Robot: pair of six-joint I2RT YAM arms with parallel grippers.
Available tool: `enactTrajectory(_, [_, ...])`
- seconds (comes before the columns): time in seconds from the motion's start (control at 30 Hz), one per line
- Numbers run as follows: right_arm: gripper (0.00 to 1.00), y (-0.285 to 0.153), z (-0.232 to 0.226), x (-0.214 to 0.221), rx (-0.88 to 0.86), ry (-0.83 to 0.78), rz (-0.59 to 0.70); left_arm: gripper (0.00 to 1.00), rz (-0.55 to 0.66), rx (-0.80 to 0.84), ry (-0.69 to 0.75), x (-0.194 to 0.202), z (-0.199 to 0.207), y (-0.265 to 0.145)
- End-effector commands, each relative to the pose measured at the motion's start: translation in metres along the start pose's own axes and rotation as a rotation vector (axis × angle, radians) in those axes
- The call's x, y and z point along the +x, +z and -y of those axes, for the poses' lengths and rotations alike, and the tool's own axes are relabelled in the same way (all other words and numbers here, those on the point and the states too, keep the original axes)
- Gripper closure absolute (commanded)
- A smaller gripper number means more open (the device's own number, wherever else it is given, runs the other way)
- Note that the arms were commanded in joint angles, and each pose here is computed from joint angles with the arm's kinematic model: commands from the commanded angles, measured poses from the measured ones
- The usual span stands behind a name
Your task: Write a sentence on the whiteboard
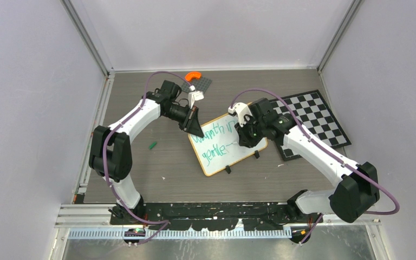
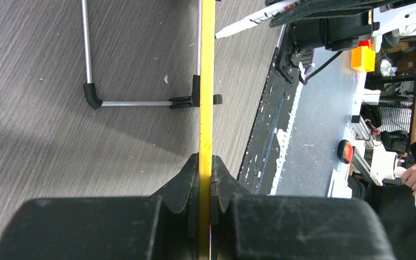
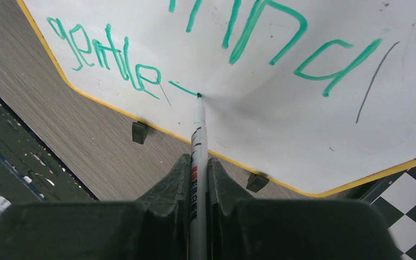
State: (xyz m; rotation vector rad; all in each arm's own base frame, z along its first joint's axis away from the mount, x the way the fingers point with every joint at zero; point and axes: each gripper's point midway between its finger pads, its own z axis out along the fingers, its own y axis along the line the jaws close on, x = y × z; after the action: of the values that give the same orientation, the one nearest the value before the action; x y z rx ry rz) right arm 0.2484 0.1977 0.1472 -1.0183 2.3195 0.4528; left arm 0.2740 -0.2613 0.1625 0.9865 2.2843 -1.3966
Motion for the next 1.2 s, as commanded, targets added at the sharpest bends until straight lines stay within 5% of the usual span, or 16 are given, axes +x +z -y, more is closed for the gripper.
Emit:
enactTrajectory(0.0, [1.0, -0.019, -0.009, -0.035, -0.036, -0.047, 0.121, 1.0, 0.013, -0.013, 0.043, -0.006, 0.008, -0.005])
enactTrajectory(0.33, [1.0, -0.009, 0.0, -0.044, -0.003, -0.046, 0.134, 1.0, 0.011, -0.019, 0.044, -0.006, 0.008, -0.005])
enactTrajectory(0.87, [1.0, 0.0, -0.006, 0.009, -0.019, -0.034, 0.027, 1.0, 0.009, -0.017, 0.044, -0.006, 0.007, -0.004])
enactTrajectory(1.17, [1.0, -0.021, 0.004, -0.016, 0.043, -0.066, 0.084, 1.0, 0.009, -0.017, 0.045, -0.006, 0.008, -0.005])
